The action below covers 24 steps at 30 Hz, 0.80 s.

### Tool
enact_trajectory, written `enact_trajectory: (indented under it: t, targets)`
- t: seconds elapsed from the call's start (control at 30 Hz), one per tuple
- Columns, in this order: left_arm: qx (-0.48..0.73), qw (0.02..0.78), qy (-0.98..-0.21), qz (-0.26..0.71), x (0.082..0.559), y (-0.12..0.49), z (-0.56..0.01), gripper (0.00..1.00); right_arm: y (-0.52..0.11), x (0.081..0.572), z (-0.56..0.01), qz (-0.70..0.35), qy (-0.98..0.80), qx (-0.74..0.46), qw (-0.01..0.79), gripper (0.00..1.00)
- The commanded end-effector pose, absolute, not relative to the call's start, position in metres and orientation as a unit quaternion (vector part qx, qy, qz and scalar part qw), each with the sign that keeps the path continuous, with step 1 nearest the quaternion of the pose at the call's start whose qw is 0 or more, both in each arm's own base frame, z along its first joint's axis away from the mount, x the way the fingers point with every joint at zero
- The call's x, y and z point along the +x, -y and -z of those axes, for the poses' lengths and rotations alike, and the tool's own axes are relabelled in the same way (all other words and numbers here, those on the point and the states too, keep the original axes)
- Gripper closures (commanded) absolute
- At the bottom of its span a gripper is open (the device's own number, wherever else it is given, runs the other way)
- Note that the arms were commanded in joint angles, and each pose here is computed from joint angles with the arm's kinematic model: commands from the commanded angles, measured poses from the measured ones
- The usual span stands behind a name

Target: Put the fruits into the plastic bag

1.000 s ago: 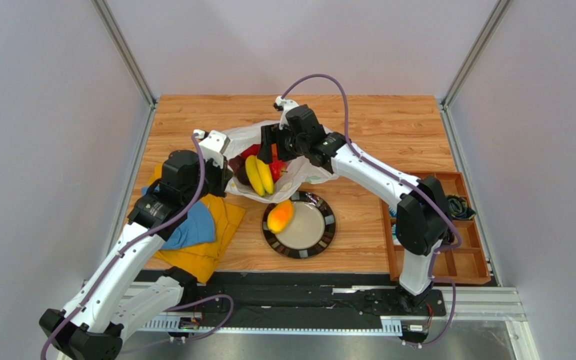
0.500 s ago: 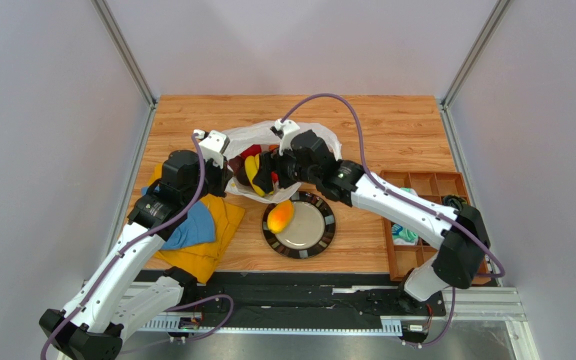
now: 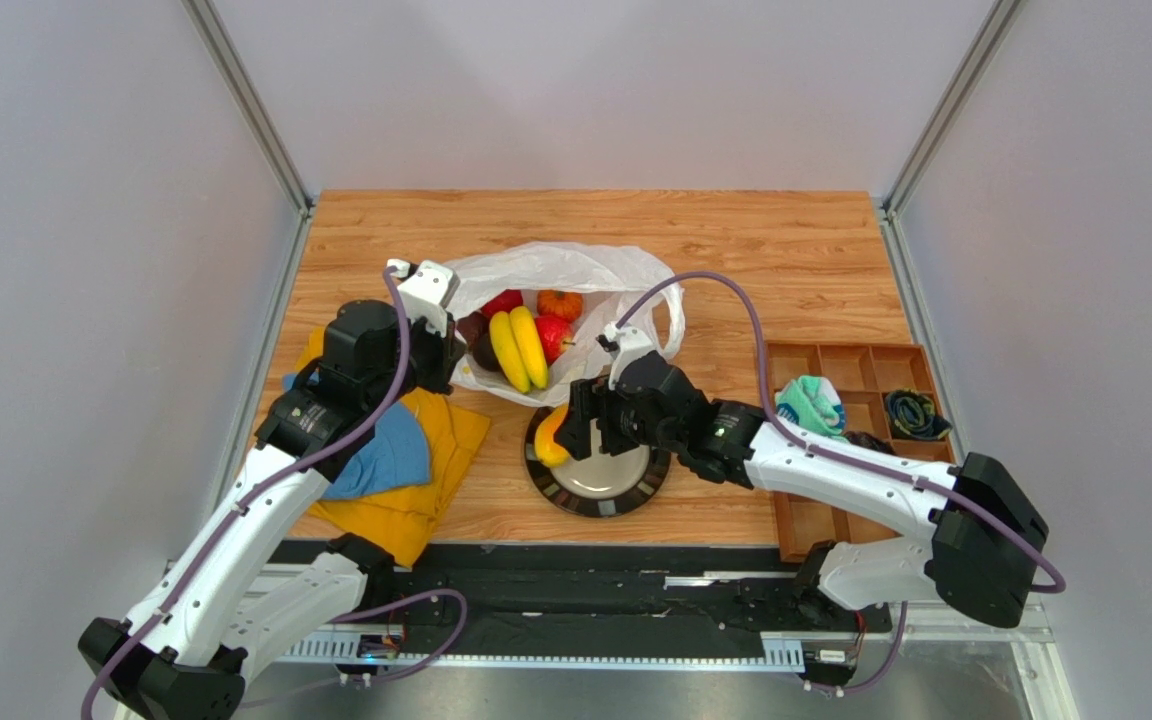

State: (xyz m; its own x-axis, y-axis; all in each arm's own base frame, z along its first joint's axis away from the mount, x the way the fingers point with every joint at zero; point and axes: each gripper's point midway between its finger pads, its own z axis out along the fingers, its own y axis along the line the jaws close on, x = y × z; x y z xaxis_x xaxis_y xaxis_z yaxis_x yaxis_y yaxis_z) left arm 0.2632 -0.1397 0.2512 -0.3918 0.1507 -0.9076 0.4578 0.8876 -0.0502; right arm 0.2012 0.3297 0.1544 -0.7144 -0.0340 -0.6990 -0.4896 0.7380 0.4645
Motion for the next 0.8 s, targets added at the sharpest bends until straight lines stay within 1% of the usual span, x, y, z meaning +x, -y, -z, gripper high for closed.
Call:
enact_trajectory:
  t: [0.0, 0.13, 0.33, 0.5, 0.77]
  targets:
    - [0.18, 0.541, -0.806, 0.161, 0.264, 0.143, -0.274, 1.0, -0.336, 0.206, -0.161, -0.362, -0.855, -0.093, 0.36, 0.23]
    - [0.18, 0.54, -0.806, 0.161, 0.264, 0.143, -0.273, 1.0, -0.336, 0.211, -0.141, -0.345, -0.87, -0.065, 0.348, 0.21]
    - [0.18, 0.54, -0.806, 0.161, 0.264, 0.143, -0.274, 1.0, -0.338, 0.224, -0.124, -0.325, -0.878, -0.027, 0.35, 0.19]
    - [0.179, 0.542, -0.805, 0.161, 0.264, 0.143, -0.275, 1.0, -0.346, 0.229, -0.102, -0.309, -0.89, -0.021, 0.334, 0.19]
    - [0.181, 0.542, -0.804, 0.163, 0.263, 0.143, -0.275, 1.0, -0.357, 0.233, -0.084, -0.302, -0.9, -0.01, 0.315, 0.18]
